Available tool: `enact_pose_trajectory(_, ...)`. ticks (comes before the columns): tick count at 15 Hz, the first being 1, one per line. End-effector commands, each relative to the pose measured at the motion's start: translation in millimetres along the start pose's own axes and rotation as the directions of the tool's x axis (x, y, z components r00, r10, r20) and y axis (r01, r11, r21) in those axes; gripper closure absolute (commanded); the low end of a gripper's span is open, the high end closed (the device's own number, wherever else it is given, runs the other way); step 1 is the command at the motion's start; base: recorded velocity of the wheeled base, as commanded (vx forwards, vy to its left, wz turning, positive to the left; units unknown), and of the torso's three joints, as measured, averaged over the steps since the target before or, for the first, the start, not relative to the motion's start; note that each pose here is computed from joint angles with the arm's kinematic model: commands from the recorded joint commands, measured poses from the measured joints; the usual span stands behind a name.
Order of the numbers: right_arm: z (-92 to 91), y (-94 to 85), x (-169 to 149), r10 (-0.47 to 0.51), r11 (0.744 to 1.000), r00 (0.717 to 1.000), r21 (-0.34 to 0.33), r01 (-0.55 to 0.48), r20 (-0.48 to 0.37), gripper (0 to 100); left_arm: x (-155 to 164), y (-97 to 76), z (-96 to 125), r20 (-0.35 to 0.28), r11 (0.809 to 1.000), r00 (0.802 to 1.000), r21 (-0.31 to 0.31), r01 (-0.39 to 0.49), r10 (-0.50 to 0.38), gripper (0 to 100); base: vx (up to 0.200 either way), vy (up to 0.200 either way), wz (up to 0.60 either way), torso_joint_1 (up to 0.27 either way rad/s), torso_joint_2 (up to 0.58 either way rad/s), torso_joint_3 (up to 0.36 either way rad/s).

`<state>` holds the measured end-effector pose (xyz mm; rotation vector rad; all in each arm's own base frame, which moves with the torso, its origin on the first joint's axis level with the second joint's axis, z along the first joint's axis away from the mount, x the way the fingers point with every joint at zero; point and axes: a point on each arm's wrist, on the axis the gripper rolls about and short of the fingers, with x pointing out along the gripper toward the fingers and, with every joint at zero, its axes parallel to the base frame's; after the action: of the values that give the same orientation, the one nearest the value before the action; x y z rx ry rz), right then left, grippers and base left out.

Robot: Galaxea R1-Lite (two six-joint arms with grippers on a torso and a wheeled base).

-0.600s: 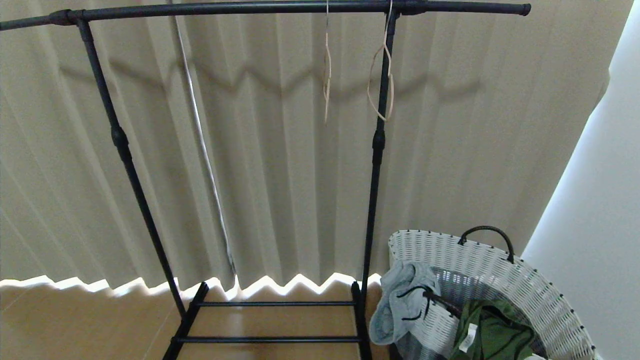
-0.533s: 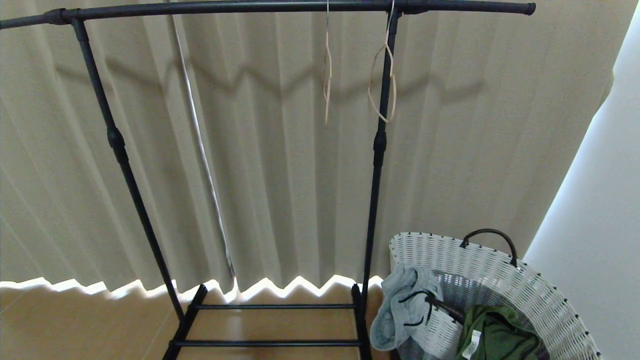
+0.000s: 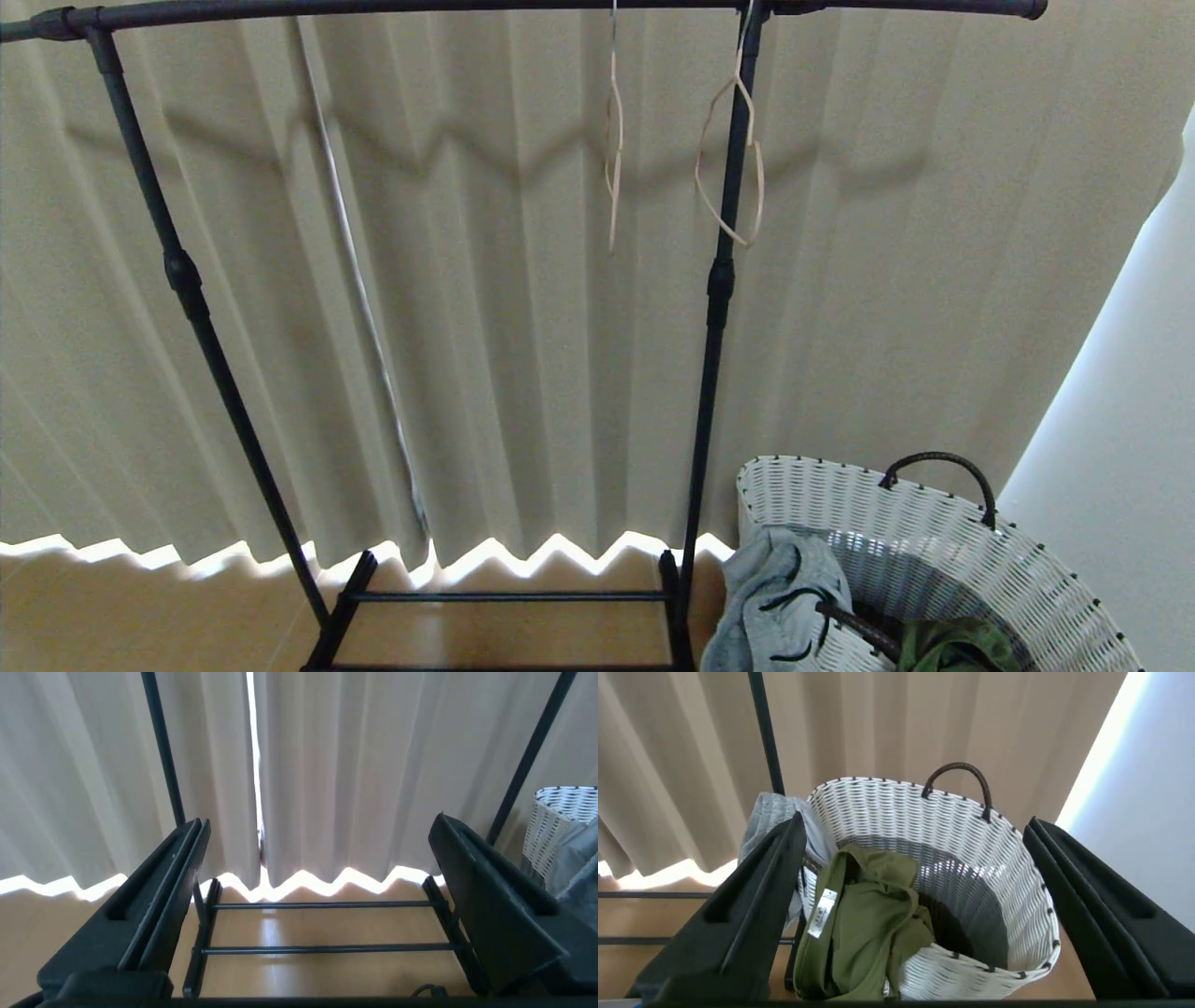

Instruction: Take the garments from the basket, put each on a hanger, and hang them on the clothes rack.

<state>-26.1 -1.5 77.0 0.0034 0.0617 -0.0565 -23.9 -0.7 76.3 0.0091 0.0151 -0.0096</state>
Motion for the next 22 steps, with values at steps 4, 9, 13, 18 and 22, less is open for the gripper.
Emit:
enact_pose_trajectory(4, 4.6, 0.3, -2, 0.018, 0.995, 1.000, -0.098, -0.017, 0.013, 0, 0, 0.0, 0, 0.000, 1.000, 1.000, 0.000, 0.000, 0.000, 0, 0.000, 0.000, 0.00, 0.000, 0.00, 0.000)
enact_pose_trajectory(9, 28.3, 0.8, 10, 0.010, 0.904, 0.984, -0.419, -0.085, -0.178, 0, 0, 0.0, 0, 0.000, 1.000, 1.000, -0.003, -0.002, 0.002, 0, 0.000, 0.000, 0.00, 0.000, 0.00, 0.000)
enact_pose_trajectory(13, 50.8, 1.8, 50, -0.078, 0.888, 0.894, -0.438, -0.138, -0.441, 0, 0, 0.0, 0, 0.000, 1.000, 1.000, -0.003, -0.002, 0.002, 0, 0.000, 0.000, 0.00, 0.000, 0.00, 0.000)
enact_pose_trajectory(18, 41.5, 3.7, 96, -0.127, 0.794, 0.733, -0.512, -0.329, -0.668, 0, 0, 0.0, 0, 0.000, 1.000, 1.000, -0.003, -0.002, 0.002, 0, 0.000, 0.000, 0.00, 0.000, 0.00, 0.000)
enact_pose_trajectory(22, 27.5, 2.7, 140, -0.147, 0.704, 0.647, -0.539, -0.463, -0.748, 0, 0, 0.0, 0, 0.000, 1.000, 1.000, -0.003, -0.002, 0.002, 0, 0.000, 0.000, 0.00, 0.000, 0.00, 0.000)
